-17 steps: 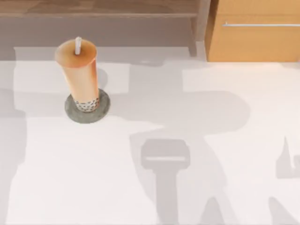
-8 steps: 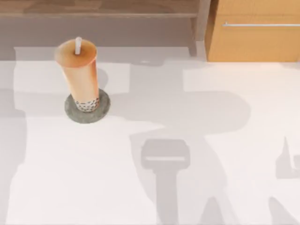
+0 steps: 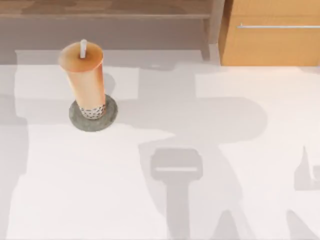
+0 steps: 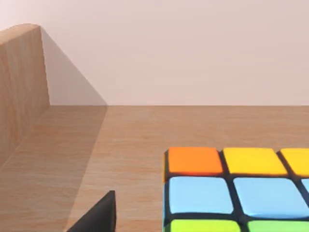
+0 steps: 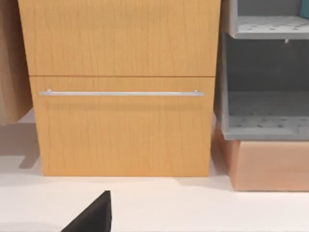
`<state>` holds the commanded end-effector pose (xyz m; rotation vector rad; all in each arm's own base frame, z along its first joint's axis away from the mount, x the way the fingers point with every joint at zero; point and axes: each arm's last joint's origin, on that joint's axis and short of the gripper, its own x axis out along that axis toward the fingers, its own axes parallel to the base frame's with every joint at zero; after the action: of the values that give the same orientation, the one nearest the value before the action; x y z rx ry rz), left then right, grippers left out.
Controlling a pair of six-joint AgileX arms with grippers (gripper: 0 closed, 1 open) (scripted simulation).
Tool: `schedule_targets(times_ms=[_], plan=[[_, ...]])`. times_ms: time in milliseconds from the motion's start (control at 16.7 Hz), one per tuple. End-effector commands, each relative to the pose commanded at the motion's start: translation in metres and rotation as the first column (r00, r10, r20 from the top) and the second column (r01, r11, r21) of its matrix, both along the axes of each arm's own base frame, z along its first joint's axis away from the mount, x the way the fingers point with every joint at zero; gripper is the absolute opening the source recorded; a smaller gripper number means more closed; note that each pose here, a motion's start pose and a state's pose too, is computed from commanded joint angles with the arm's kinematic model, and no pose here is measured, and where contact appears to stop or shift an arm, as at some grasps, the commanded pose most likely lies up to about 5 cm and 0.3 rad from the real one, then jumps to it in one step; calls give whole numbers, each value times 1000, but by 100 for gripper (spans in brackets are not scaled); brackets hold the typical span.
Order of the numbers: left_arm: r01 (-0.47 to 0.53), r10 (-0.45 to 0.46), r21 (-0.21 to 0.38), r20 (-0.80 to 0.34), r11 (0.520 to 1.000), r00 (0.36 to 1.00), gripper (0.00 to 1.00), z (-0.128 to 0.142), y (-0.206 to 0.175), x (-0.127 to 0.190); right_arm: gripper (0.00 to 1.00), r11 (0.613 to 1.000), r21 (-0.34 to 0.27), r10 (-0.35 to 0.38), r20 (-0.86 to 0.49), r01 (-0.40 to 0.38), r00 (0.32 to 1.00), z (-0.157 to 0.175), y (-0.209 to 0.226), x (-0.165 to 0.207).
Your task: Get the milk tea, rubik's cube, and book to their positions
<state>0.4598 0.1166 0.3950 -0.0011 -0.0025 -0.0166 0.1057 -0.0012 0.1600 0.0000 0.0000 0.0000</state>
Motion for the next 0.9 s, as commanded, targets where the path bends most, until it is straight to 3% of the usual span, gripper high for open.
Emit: schedule_targets(times_ms=[480,900], plan=[[0,0,0,1,1000,1000,100,0,1,-29,100,1000,0,0,0,0,1000,0,0,0],[4,-4,-2,-3,1000,1000,100,1,-4,-33,100,1000,0,0,0,0,1000,0,0,0]])
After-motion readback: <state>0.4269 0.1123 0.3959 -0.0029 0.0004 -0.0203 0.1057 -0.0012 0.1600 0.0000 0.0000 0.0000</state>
